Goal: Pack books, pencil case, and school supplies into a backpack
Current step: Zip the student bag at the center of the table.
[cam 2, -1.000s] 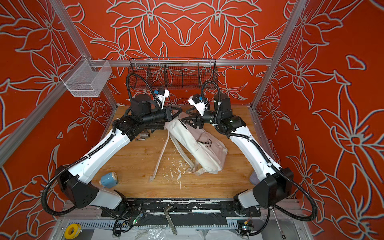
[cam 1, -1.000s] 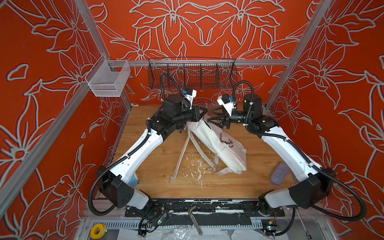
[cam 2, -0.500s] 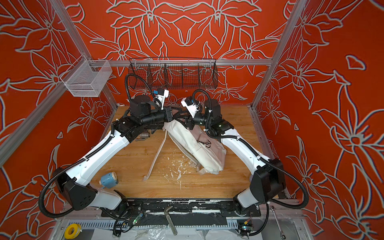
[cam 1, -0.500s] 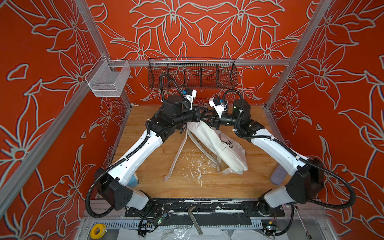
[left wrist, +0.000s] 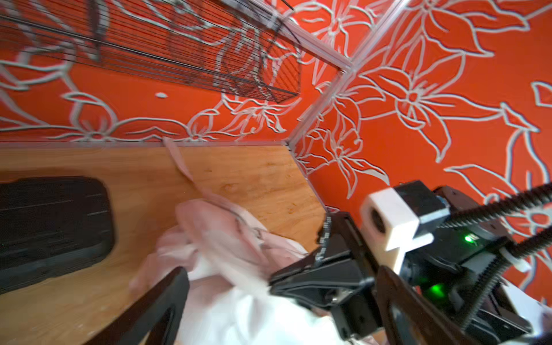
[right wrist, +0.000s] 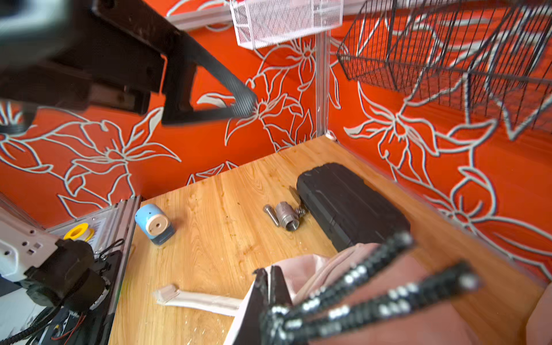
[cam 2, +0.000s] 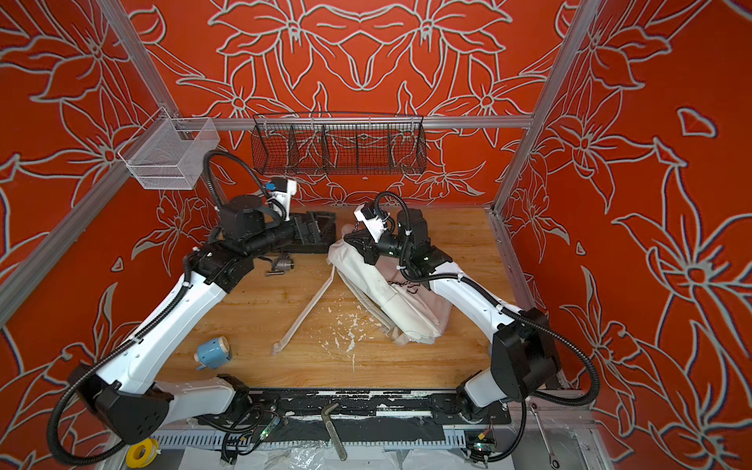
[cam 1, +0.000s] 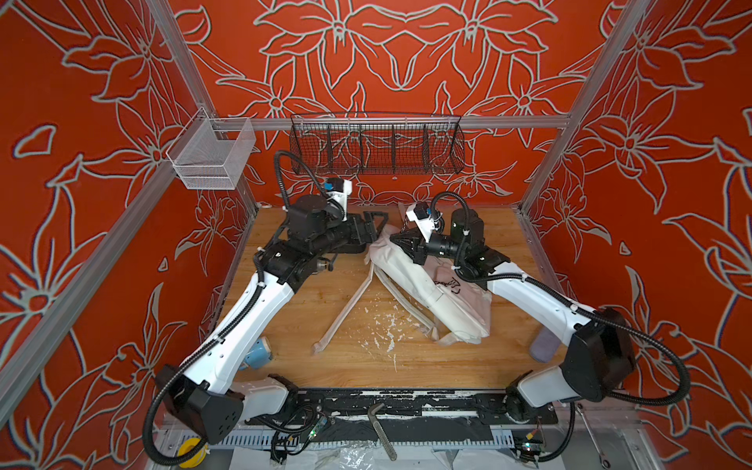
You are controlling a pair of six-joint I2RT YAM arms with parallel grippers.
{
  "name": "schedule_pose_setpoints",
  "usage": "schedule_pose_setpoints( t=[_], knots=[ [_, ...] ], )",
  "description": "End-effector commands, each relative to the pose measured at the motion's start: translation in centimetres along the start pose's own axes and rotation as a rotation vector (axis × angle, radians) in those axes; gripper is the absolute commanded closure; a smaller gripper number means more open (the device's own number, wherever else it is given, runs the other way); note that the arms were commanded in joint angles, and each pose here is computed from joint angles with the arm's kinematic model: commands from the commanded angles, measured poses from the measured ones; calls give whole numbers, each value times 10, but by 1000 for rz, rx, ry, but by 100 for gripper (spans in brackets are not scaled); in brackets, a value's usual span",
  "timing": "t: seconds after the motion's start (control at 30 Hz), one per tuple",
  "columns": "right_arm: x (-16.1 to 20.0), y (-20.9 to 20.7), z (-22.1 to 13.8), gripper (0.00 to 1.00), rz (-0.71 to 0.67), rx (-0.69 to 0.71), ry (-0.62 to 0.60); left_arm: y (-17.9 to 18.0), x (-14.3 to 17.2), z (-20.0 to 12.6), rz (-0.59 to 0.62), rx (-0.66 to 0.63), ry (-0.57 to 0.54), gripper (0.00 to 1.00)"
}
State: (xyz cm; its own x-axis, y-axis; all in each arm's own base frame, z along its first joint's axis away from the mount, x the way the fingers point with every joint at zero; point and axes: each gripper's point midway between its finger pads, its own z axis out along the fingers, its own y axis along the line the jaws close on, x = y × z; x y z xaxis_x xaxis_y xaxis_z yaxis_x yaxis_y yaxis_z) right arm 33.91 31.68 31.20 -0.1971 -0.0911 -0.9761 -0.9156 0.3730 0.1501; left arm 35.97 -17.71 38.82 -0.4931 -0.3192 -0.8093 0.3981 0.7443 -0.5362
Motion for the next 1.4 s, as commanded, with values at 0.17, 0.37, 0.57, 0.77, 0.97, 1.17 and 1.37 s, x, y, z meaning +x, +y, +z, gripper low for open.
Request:
schedule_pose_setpoints(
  t=[0.17, 0.37, 0.57, 0.77, 0.97, 1.17, 1.37],
  knots=[
    [20, 5, 6, 100, -1, -46, -32, 93, 94, 41, -418, -98, 245, 3],
    [63, 8, 20, 100, 29, -78, 35, 99, 137, 99, -593, -14, 371, 3],
    [100, 3, 32, 99, 75, -81, 96, 87, 184, 157, -665, 44, 531, 3],
    [136, -5, 40, 96, 129, -72, 150, 96, 209, 174, -712, 67, 553, 1],
    [150, -12, 44, 80, 174, -48, 158, 96, 229, 186, -751, 127, 601, 77],
    [153, -17, 45, 62, 203, -28, 181, 99, 234, 181, -757, 97, 611, 100],
    [149, -23, 44, 55, 298, -31, 156, 100, 236, 178, -757, 77, 620, 100]
  ],
)
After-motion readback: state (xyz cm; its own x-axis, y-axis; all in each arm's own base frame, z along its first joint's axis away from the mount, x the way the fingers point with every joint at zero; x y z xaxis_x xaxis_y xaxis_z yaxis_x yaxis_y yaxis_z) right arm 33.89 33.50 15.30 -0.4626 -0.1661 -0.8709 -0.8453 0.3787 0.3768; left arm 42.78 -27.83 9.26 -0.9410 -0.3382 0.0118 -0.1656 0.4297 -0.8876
